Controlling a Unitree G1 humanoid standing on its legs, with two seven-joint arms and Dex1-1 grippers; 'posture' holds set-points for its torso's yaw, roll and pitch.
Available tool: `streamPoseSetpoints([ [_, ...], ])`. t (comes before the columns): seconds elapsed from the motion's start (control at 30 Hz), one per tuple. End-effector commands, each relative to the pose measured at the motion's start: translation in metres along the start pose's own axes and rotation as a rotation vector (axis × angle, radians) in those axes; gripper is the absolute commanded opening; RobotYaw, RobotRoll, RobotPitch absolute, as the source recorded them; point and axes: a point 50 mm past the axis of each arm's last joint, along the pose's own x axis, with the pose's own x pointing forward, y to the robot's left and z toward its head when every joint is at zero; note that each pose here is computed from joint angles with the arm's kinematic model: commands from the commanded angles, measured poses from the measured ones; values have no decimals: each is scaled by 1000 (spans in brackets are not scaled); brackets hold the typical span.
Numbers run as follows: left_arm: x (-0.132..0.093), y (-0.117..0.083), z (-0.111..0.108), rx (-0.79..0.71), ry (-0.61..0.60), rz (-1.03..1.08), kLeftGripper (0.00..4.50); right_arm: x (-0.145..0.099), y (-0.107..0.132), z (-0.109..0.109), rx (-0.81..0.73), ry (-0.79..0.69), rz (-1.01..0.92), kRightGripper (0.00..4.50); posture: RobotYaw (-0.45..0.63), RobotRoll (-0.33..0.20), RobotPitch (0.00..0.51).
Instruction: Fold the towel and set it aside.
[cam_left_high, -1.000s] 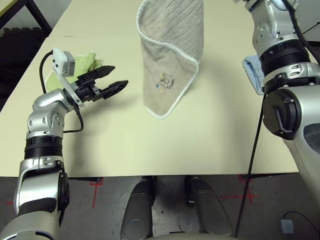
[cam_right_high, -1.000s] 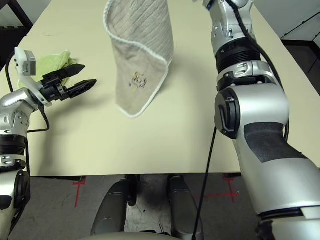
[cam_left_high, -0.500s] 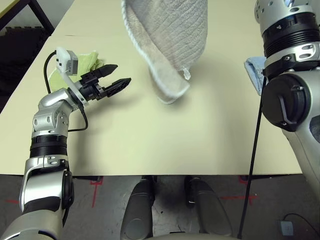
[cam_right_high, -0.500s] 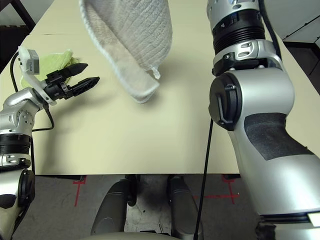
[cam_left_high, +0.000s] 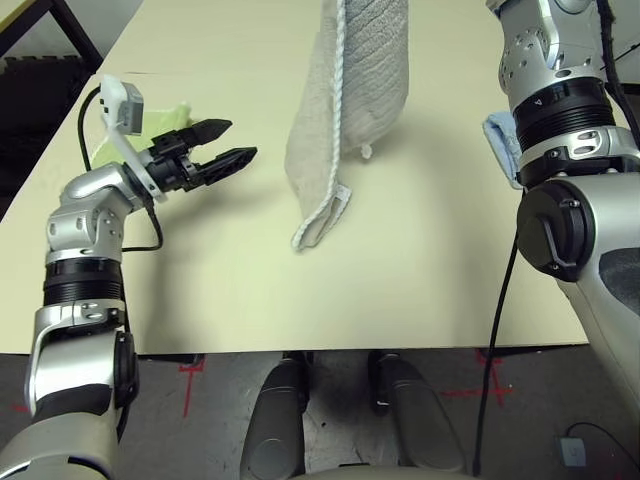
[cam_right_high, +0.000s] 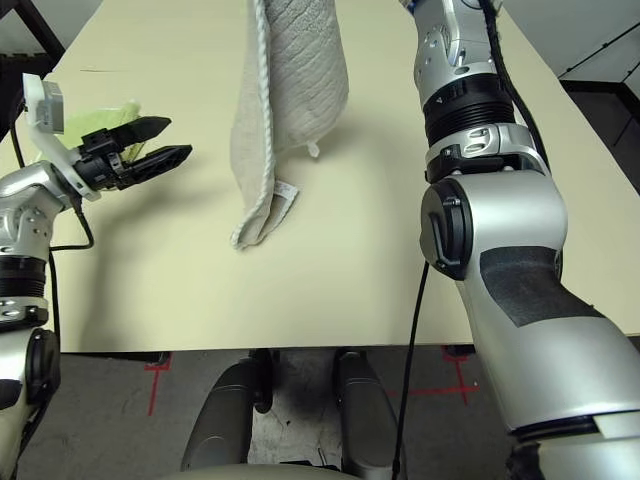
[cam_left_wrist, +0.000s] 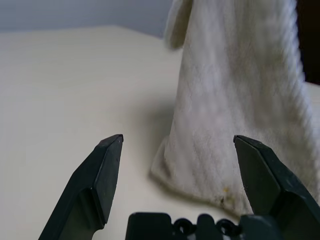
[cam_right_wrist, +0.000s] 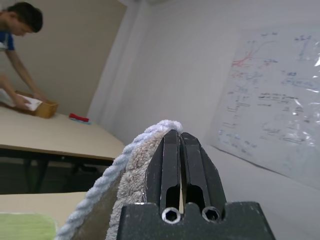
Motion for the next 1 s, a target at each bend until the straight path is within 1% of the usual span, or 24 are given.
streamPoseSetpoints([
  [0.03, 14, -12, 22, -3, -57, -42, 4500, 6, 7, 1, -5, 3, 38, 78, 21, 0, 213],
  [0.17, 25, -23, 27, -57, -76, -52, 4500, 9, 12, -4, 6, 16, 47, 78, 21, 0, 213],
  [0.23, 31, -31, 33, -119, -88, -73, 4500, 10, 14, -6, 12, 23, 52, 78, 26, 0, 215],
  [0.33, 39, -40, 36, -188, -58, -74, 4500, 9, 16, -9, 19, 34, 54, 78, 25, 0, 216],
  [0.4, 45, -44, 35, -204, -35, -50, 4500, 9, 17, -11, 23, 39, 55, 78, 24, 0, 216],
  [0.5, 55, -52, 38, -250, -41, -57, 4500, 7, 18, -13, 24, 53, 53, 78, 18, 0, 217],
  [0.63, 65, -59, 37, -231, 21, -45, 4500, 5, 18, -17, 26, 70, 48, 78, 11, 0, 217],
  [0.77, 75, -61, 30, -213, 74, 2, 4500, 1, 17, -26, 34, 120, 9, 78, 7, 0, 218],
  [0.87, 82, -57, 21, -197, 115, 64, 4500, 4, 23, -32, 71, 147, 10, 78, 7, 0, 218],
  [0.9, 84, -55, 18, -192, 125, 90, 4500, 6, 25, -32, 74, 144, 18, 78, 10, 0, 217],
  [1.0, 93, -47, 16, -174, 127, 180, 4500, 20, 27, -20, 84, 103, 26, 78, 14, 0, 215],
])
